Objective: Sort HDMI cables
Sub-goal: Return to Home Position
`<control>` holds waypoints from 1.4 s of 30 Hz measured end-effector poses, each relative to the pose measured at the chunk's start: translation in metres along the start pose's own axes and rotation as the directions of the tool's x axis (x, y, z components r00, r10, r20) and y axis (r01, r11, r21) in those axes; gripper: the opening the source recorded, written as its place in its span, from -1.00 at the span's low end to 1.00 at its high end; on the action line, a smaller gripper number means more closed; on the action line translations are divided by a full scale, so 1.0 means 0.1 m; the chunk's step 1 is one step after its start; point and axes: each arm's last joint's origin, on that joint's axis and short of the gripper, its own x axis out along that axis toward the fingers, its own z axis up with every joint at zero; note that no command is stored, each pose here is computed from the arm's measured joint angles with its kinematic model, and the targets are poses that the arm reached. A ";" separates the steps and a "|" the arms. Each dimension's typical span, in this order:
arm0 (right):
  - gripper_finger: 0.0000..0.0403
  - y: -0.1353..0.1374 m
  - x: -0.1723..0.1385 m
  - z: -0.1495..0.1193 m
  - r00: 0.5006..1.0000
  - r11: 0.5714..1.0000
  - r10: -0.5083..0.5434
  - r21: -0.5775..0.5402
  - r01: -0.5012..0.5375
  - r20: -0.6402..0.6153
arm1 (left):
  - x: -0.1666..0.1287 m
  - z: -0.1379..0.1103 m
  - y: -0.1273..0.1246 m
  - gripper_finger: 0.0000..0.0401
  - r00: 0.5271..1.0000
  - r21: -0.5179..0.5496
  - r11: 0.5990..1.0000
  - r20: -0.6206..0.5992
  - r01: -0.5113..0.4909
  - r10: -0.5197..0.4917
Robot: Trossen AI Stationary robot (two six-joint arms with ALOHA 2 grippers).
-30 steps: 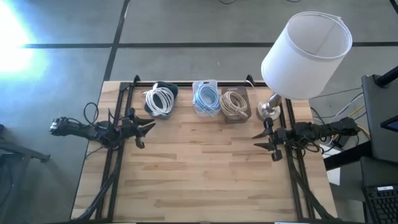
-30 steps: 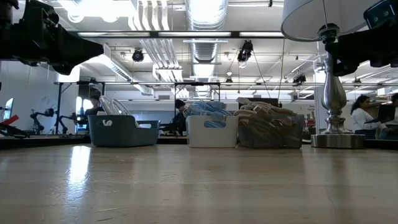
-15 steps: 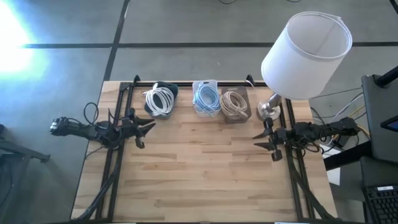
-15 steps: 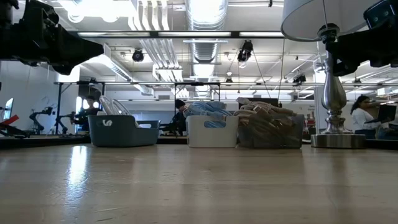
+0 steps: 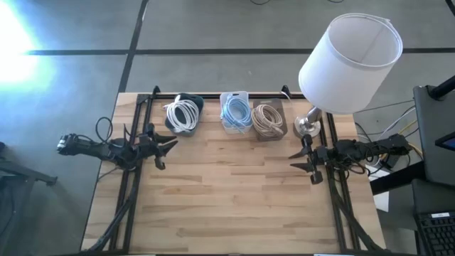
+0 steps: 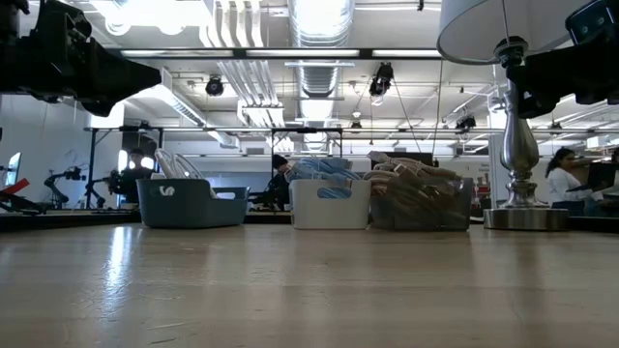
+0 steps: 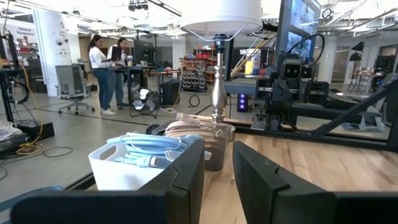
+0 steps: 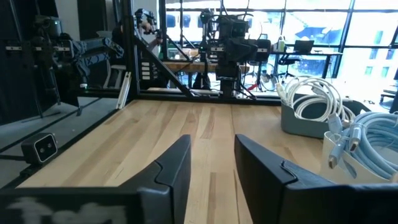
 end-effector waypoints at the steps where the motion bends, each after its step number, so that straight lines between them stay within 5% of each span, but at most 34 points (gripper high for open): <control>1: -0.40 0.00 0.00 0.00 1.000 1.000 0.000 0.000 0.000 0.000 | 0.00 0.00 0.00 -0.56 1.000 0.000 1.000 0.000 0.000 0.000; 42: -0.42 0.00 0.00 0.00 1.000 1.000 0.000 0.000 0.000 0.000 | 0.00 0.00 0.00 -0.56 1.000 0.000 1.000 0.000 0.000 0.000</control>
